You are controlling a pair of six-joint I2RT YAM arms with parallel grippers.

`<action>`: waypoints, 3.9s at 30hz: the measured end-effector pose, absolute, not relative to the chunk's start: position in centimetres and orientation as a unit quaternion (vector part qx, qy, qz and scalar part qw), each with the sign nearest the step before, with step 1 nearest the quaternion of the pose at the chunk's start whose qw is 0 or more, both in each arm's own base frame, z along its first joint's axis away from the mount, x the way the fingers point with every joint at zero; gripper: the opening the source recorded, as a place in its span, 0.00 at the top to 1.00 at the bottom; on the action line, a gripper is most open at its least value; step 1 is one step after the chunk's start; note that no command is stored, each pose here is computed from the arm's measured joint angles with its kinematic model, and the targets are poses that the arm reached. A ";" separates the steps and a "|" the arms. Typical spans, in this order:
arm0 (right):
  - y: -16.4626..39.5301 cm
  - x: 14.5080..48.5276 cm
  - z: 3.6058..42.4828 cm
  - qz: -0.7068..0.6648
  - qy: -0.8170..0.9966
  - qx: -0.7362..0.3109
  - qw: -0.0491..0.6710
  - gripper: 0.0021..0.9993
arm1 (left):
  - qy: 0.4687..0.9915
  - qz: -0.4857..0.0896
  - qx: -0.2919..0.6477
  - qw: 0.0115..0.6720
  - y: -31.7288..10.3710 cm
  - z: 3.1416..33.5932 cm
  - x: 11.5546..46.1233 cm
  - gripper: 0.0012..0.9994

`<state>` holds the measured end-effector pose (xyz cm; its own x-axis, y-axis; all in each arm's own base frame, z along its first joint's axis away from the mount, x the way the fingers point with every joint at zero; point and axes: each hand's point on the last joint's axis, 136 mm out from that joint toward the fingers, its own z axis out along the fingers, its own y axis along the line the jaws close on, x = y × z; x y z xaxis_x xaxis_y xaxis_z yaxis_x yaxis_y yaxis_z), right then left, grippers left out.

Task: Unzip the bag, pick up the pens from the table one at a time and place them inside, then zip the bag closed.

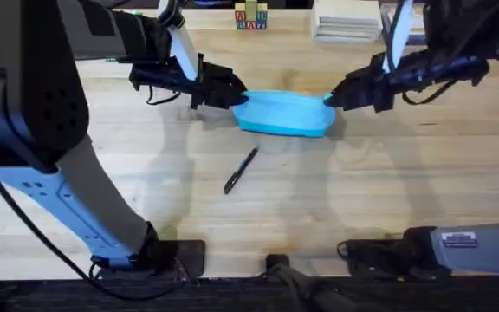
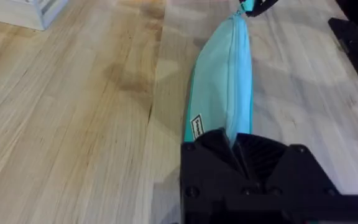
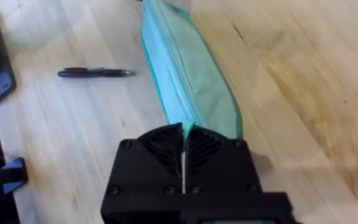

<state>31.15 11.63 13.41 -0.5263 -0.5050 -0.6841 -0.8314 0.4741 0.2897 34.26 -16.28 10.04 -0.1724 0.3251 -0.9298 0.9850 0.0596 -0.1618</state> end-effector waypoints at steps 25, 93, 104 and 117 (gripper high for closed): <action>19.1 31.2 14.5 0.317 0.762 -0.484 0.290 0.97 | 0.625 -0.442 0.524 0.373 -16.3 10.0 34.2 0.96; 28.9 33.4 14.2 0.357 0.699 -0.510 0.351 0.97 | 0.629 -0.434 0.522 0.379 -15.7 10.0 34.7 0.96; 29.1 33.3 14.3 0.361 0.697 -0.511 0.350 0.57 | 0.628 -0.434 0.523 0.378 -15.7 10.0 34.7 0.96; 29.1 33.1 14.4 0.374 0.717 -0.485 0.333 0.00 | 0.627 -0.435 0.524 0.377 -15.8 10.0 34.6 0.96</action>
